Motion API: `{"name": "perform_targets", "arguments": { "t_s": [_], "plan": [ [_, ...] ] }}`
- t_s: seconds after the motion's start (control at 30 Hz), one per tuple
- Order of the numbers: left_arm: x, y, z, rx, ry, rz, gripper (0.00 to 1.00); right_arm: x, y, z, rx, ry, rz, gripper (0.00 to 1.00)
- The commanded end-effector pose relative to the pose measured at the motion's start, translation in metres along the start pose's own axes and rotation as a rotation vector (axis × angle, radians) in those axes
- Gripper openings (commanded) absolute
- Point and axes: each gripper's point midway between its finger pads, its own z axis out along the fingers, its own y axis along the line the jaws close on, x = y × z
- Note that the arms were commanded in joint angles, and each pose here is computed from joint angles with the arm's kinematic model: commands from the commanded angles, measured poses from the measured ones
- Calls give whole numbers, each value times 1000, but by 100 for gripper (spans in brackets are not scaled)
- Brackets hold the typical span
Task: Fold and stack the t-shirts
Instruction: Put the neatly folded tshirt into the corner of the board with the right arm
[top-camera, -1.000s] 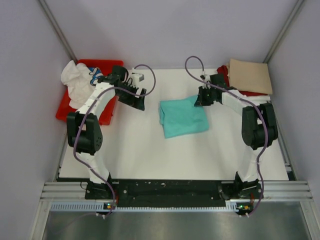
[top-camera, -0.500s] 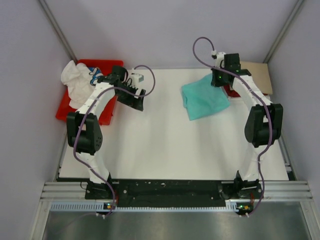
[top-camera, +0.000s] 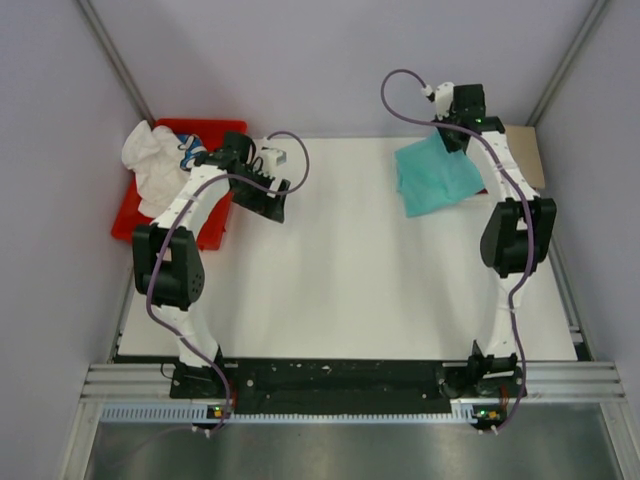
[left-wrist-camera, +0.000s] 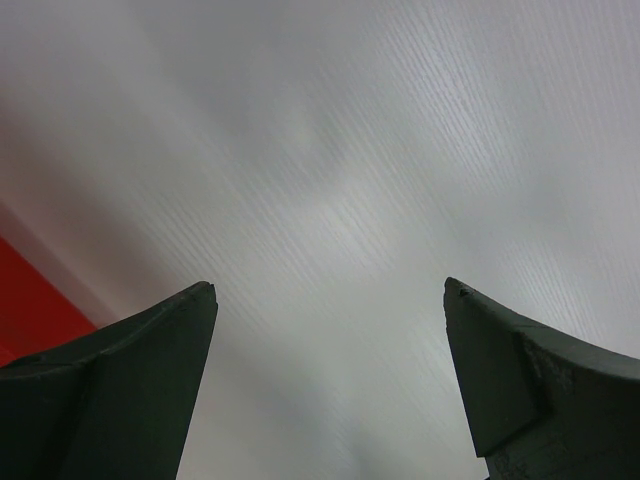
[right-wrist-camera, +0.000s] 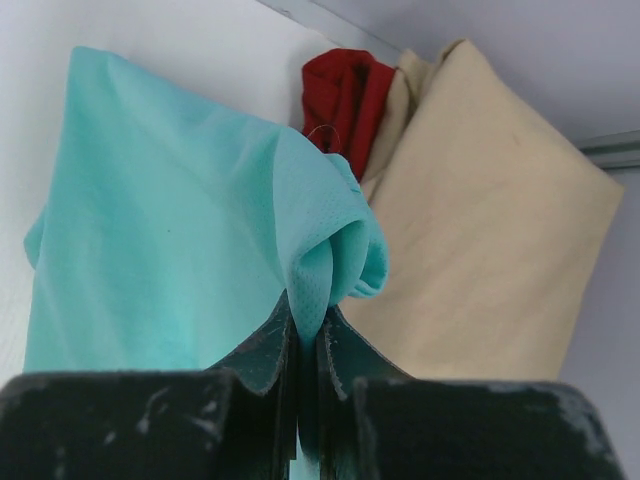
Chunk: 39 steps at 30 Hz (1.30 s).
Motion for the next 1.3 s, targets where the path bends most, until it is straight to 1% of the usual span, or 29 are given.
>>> {"name": "perform_targets", "arguments": {
  "t_s": [0.0, 0.13, 0.4, 0.57, 0.8, 0.83, 0.97, 1.07, 1.27],
  "plan": [
    [-10, 1, -21, -35, -54, 42, 99, -33, -52, -28, 149, -62, -95, 0],
    [-12, 3, -21, -47, -55, 46, 99, -37, -75, -40, 227, -45, -149, 0],
    [-11, 6, -22, -60, -50, 52, 99, -67, -100, -68, 272, -132, -161, 0],
    [-11, 8, -23, -71, -52, 55, 99, -74, -113, -83, 318, -137, -200, 0],
    [-10, 9, -22, -74, -50, 56, 99, -75, -137, -103, 364, -149, -215, 0],
    [-10, 9, -22, -74, -50, 56, 99, -68, -151, -106, 382, -139, -204, 0],
    [-10, 9, -22, -76, -47, 54, 99, -73, -160, -116, 362, -194, -184, 0],
    [-10, 11, -23, -88, -45, 54, 99, -66, -167, -108, 344, -198, -184, 0],
    [-11, 15, -26, -107, -42, 63, 99, -39, -179, -63, 299, -175, -175, 0]
  ]
}}
